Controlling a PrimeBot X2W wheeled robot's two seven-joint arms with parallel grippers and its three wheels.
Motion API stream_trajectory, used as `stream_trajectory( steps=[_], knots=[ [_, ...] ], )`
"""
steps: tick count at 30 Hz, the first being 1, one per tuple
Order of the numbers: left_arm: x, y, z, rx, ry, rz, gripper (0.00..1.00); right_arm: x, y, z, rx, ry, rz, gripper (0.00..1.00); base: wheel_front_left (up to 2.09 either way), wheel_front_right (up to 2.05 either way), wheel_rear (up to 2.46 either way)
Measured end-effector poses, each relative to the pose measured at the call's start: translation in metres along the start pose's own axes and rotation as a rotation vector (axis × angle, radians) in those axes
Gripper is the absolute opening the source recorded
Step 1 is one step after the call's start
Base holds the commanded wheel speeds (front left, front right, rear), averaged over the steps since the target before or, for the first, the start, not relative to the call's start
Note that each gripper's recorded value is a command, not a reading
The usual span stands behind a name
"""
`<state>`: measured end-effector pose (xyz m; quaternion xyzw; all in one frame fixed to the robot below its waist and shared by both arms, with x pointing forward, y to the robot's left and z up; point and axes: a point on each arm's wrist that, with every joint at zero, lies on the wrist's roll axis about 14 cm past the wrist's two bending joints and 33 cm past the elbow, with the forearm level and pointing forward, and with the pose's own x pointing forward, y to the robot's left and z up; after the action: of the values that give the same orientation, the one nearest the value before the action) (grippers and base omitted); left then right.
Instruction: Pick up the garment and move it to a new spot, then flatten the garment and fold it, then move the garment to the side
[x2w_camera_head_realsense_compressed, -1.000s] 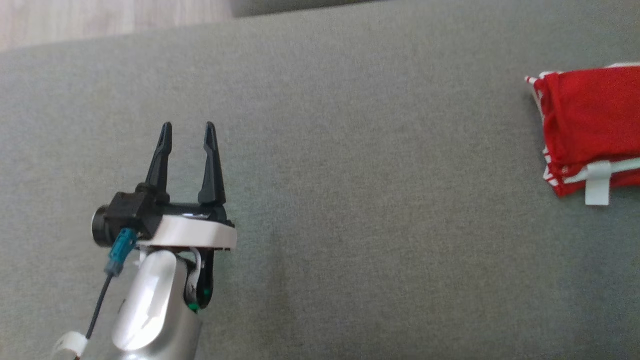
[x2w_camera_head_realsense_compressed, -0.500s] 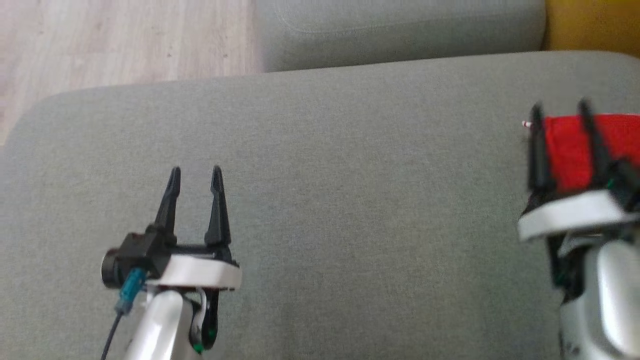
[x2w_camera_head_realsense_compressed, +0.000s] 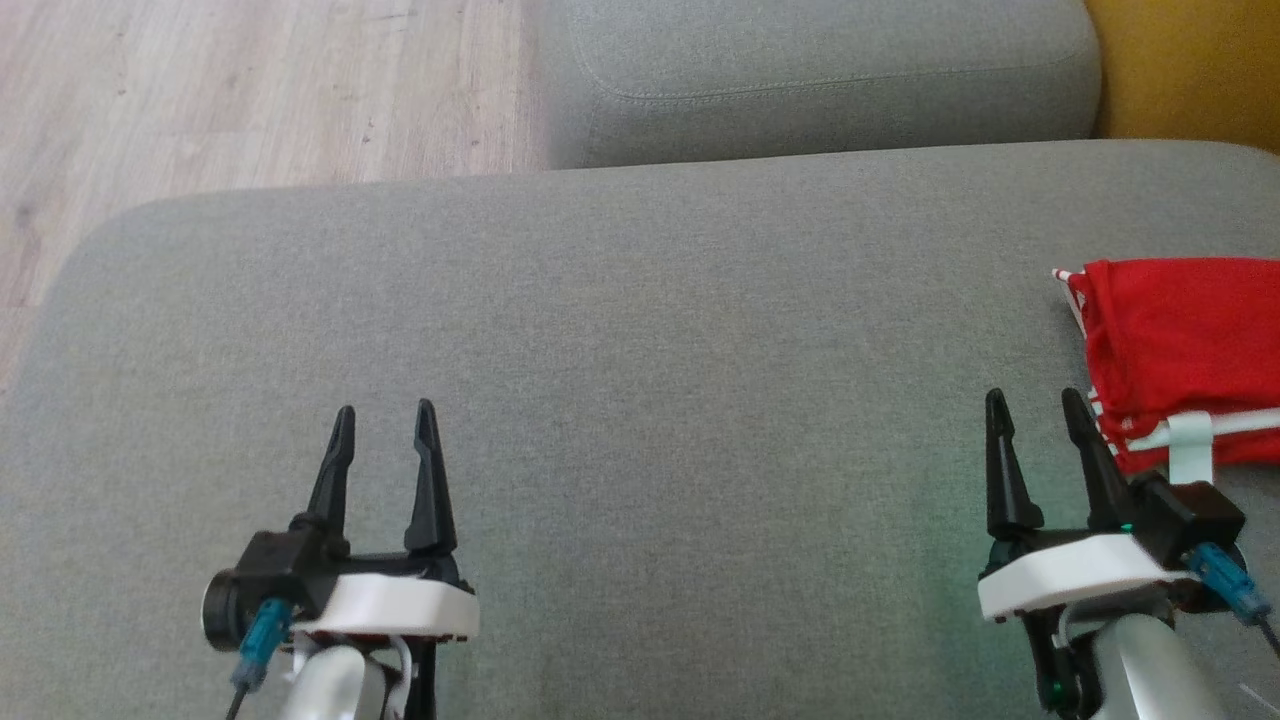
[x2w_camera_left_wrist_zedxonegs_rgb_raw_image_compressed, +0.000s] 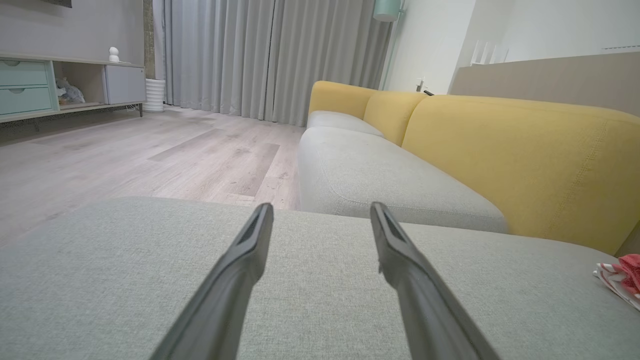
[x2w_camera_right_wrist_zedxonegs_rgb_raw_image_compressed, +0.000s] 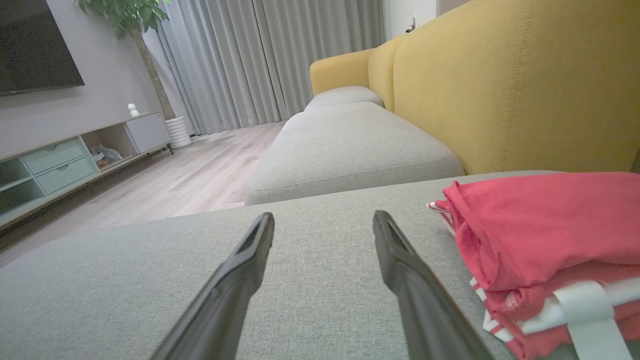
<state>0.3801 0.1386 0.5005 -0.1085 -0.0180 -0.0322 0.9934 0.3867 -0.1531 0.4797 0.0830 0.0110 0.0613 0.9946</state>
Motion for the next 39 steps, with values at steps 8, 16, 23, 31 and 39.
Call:
stream_trajectory(
  steps=[8, 16, 23, 31, 39],
  knots=[
    [0.0005, 0.0019, 0.0009, -0.048, -0.002, 0.013, 1.0, -0.0014, 0.0001, -0.0015, 0.002, 0.001, 0.0, 1.0, 0.0, 0.0, 0.0],
    [0.002, 0.0073, -0.0012, -0.085, 0.004, 0.036, 1.0, -0.0013, -0.0012, -0.0004, 0.007, -0.003, -0.005, 1.0, 0.0, 0.0, 0.0],
    [0.0032, 0.0058, -0.0028, -0.094, 0.008, 0.021, 1.0, -0.001, -0.0015, 0.0005, 0.01, -0.007, -0.006, 1.0, 0.0, 0.0, 0.0],
    [0.0021, 0.004, -0.006, -0.147, 0.019, 0.012, 1.0, -0.0024, 0.0005, 0.0043, 0.013, -0.019, -0.001, 1.0, 0.0, 0.0, 0.0],
    [0.0025, 0.0023, -0.0058, -0.154, 0.019, 0.005, 1.0, -0.0032, 0.0009, 0.0052, 0.013, -0.023, 0.0, 1.0, 0.0, 0.0, 0.0]
  ],
)
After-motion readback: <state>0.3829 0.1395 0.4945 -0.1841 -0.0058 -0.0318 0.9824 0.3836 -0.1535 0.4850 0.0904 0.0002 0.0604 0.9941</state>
